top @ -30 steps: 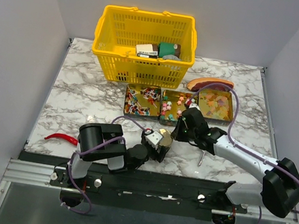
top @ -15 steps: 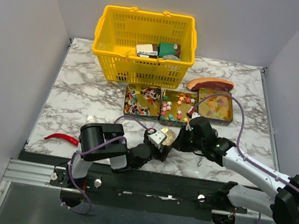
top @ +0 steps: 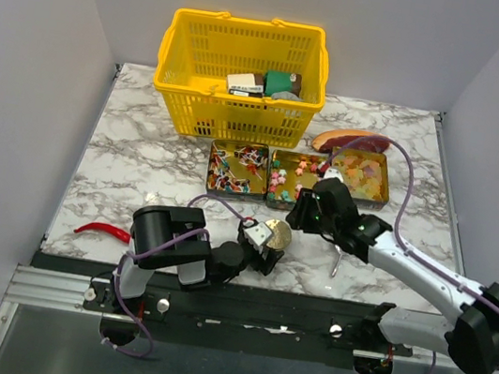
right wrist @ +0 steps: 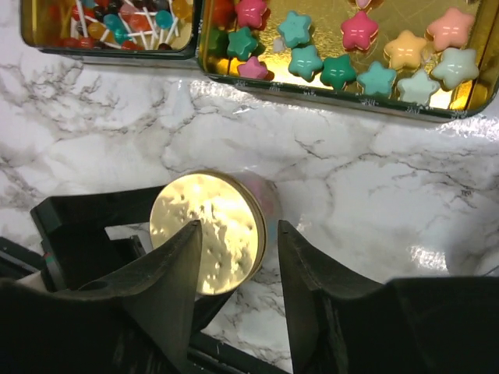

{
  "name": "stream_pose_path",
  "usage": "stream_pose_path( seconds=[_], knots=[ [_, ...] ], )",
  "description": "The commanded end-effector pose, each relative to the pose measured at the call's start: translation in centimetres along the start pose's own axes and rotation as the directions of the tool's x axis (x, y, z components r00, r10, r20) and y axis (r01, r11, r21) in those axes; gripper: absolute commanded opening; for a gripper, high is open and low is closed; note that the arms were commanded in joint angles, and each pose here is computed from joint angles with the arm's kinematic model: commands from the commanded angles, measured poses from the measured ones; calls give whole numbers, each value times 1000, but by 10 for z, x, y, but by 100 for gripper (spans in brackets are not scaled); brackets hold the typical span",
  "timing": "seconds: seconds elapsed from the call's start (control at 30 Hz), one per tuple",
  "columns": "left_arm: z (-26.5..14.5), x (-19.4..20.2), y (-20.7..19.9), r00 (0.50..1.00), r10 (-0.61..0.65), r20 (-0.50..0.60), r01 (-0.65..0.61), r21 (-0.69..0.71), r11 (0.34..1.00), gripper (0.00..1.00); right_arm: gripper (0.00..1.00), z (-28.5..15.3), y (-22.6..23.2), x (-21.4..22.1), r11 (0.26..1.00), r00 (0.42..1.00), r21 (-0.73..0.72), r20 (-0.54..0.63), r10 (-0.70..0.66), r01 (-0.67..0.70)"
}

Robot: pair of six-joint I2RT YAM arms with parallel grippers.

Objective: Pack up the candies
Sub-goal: Screw the bottle lid onto the packing bottle.

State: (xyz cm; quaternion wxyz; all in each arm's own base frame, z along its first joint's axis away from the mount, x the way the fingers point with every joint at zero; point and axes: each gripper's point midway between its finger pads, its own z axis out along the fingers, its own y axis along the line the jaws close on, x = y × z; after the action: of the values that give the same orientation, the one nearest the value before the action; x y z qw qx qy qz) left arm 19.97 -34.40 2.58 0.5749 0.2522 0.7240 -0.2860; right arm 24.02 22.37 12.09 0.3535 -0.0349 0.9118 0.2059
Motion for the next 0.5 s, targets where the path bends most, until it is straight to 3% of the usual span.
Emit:
stream_pose_path(
  seconds=[0.0,0.27,0.33,0.37,0.47],
  knots=[
    [-13,42,-2,983,95,-160,-86,58,995,58,48,22,-2,-8,998,998,18,-17,-65,65],
    [-11,46,-6,980,97,-171,-85,76,994,58,45,38,0,16,996,991,-49,-105,-82,77],
    [-11,49,-4,978,102,-182,-90,72,993,58,39,40,0,27,995,988,-77,-131,-75,65],
    [-11,49,-4,978,101,-183,-90,70,993,58,29,41,-1,31,995,988,-80,-141,-68,57],
    [-10,52,-4,977,102,-188,-91,68,994,57,20,40,-5,42,995,985,-83,-164,-60,47]
  ],
)
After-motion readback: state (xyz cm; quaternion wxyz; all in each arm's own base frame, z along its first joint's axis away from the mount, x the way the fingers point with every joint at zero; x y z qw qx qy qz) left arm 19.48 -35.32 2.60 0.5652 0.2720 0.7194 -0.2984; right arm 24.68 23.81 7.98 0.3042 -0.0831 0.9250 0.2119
